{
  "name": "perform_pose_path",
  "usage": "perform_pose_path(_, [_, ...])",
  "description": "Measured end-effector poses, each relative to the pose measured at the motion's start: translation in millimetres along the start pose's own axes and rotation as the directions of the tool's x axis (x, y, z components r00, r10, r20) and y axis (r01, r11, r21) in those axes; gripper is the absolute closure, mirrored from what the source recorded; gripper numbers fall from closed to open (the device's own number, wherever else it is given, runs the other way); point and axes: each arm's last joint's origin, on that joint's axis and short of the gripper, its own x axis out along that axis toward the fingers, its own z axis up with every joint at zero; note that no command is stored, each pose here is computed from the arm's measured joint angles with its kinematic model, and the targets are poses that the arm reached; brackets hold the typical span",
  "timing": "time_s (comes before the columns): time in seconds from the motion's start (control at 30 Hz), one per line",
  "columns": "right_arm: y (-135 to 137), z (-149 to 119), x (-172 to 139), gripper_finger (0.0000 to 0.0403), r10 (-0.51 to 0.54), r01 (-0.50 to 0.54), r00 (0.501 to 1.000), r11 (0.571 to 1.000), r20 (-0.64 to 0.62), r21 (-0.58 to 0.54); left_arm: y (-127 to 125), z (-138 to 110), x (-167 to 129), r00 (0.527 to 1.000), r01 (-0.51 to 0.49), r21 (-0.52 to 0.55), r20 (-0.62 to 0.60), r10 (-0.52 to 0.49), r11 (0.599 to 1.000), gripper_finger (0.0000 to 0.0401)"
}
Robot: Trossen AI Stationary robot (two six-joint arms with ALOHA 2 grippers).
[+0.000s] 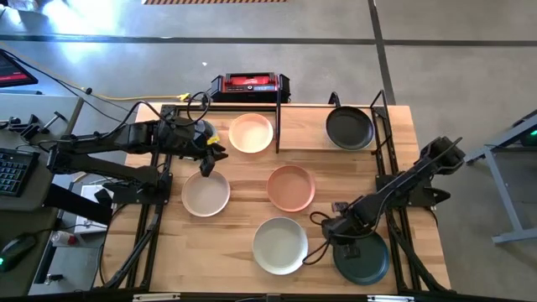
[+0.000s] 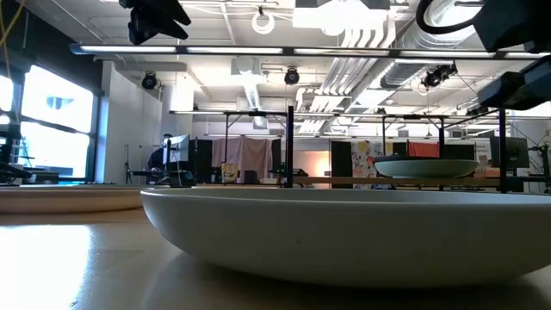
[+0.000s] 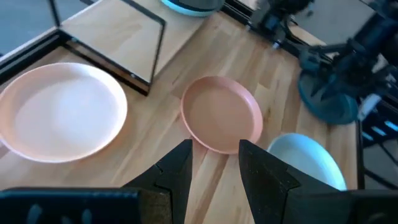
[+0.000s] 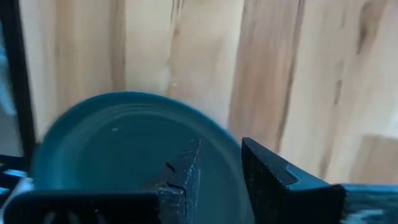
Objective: Place and stack plates onto a shelf
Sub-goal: Stack the black plate on top of the black plate
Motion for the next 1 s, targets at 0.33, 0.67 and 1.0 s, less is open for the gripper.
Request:
perform_pose_path(0.33, [-1.8, 0.6, -0.1, 0.0308, -0.059, 0.064, 0.998, 0.970, 0.028, -0.236, 1.2, 0.5, 0.0, 0.999, -0.041, -0.031, 0.019, 0.041, 0.999, 0.0281])
perform_pose_path(0.67, [-1.3, 0.6, 0.1, 0.0308, -0.045, 0.049, 0.999, 0.941, 0.022, -0.335, 2.8, 1.2, -0.1, 0.995, -0.090, -0.066, 0.043, 0.093, 0.994, 0.0281])
perform_pose_path(1.0, [1.0, 4.6, 15.5, 0.0308, -0.038, 0.033, 0.999, 0.941, -0.010, -0.338, 2.8, 1.1, 8.6, 0.992, -0.125, -0.062, 0.024, 0.127, 0.990, 0.0281])
